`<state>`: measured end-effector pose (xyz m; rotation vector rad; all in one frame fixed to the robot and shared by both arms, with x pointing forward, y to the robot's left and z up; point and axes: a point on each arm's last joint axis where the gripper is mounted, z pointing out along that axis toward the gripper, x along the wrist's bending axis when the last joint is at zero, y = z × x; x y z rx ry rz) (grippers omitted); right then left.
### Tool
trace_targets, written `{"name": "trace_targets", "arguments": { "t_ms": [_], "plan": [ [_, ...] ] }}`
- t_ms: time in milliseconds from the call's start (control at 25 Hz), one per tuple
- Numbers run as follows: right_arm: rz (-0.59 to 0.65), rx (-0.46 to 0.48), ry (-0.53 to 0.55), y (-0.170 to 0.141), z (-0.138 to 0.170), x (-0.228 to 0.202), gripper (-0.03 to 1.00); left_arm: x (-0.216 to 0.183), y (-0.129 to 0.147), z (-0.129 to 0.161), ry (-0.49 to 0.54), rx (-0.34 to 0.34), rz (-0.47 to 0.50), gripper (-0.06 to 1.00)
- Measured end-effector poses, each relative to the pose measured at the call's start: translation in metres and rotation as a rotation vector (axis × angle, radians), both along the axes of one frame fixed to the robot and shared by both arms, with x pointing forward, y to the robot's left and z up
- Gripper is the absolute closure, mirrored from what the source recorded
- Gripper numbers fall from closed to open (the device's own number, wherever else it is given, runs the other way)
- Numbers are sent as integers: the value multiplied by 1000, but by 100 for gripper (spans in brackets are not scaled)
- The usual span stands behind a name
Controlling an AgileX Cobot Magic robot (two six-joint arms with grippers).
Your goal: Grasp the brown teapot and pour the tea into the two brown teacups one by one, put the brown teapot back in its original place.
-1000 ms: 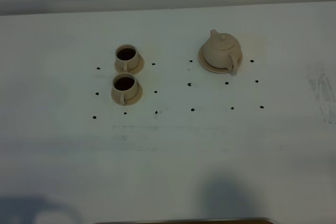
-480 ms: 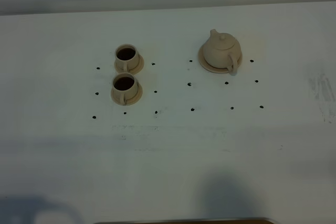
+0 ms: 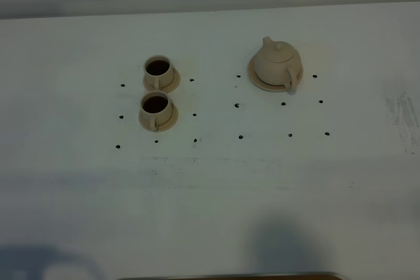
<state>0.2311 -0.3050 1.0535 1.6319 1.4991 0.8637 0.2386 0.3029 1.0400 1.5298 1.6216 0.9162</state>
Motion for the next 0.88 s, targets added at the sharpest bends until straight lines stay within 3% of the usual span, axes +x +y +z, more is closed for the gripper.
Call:
{"name": "trace_targets", "arguments": {
  "t_ms": [880],
  "plan": [
    [-13, 4, -1, -1, 0, 0, 52, 0, 0, 0, 0, 0, 0, 35]
  ]
}}
